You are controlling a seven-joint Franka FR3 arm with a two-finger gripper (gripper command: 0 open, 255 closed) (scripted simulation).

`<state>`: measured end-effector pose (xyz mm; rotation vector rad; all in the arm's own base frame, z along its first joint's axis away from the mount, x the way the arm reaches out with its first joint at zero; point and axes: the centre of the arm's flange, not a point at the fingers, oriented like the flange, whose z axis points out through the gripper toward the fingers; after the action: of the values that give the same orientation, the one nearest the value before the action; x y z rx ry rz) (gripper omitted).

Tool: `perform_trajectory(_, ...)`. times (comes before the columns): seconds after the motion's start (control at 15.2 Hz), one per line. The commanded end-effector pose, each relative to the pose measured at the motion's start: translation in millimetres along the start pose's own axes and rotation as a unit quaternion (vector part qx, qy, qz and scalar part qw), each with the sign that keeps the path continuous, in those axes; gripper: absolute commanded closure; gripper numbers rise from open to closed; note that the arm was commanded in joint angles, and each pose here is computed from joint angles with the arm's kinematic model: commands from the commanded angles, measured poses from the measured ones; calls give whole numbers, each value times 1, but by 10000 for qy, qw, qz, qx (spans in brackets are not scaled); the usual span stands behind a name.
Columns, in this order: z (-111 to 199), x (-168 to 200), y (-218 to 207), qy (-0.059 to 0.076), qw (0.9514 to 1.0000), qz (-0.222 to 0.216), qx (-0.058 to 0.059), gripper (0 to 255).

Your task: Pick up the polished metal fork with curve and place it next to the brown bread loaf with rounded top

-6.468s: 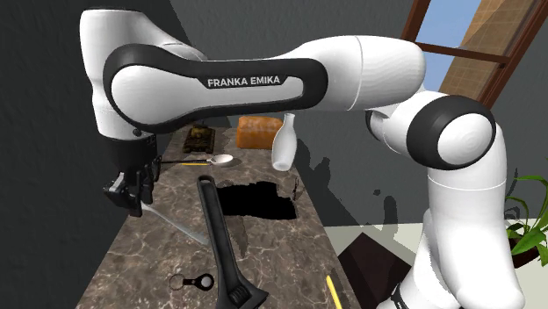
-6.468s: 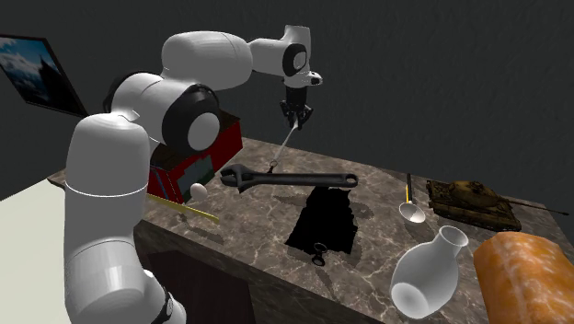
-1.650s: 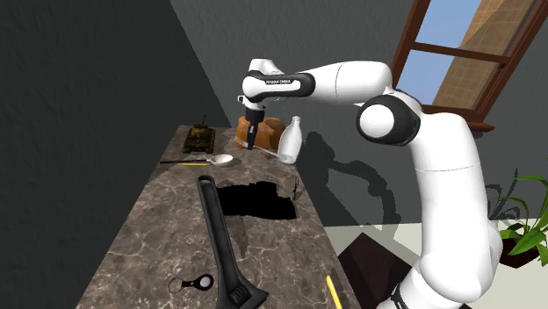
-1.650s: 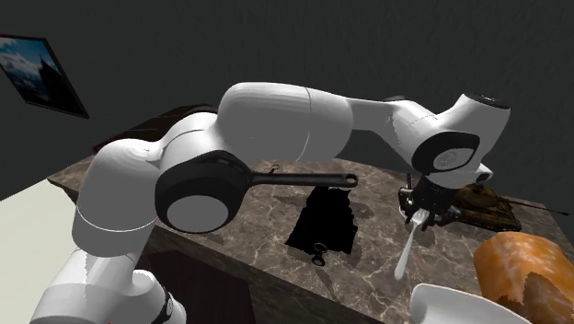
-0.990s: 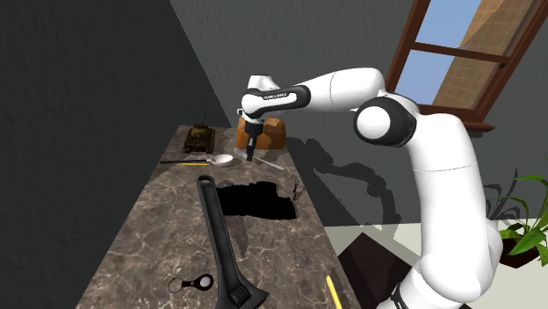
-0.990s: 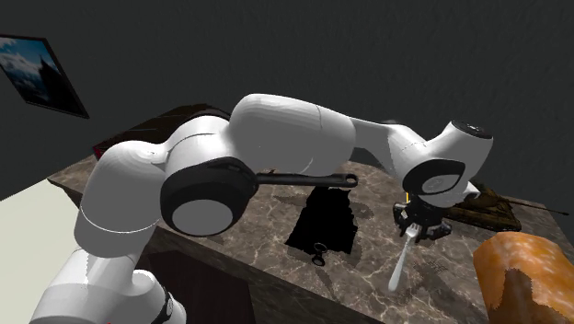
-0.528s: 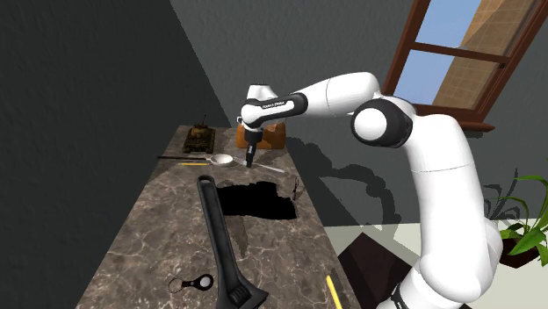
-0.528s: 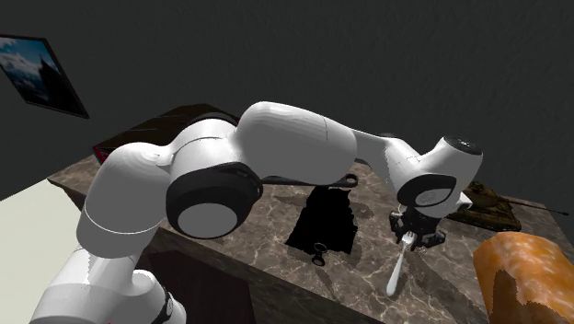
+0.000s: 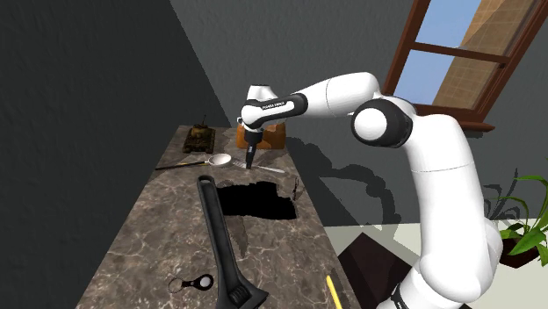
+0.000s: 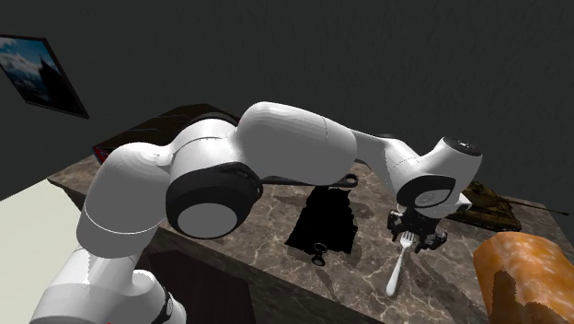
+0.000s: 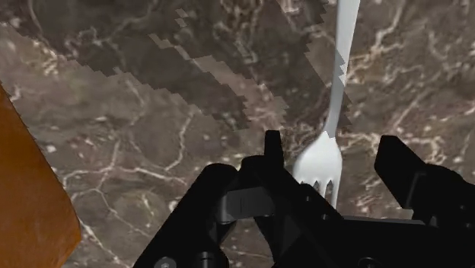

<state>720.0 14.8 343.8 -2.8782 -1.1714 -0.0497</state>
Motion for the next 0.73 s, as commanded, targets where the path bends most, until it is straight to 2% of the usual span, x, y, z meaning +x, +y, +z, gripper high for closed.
perform_trajectory(0.0,0,0,0,0,10000,0,0,0)
perform_trajectory(0.26,0,0,0,0,10000,0,0,0)
perform_trajectory(0.53,-50,0,0,0,10000,0,0,0)
perform_trajectory(0.66,-50,0,0,0,10000,0,0,0)
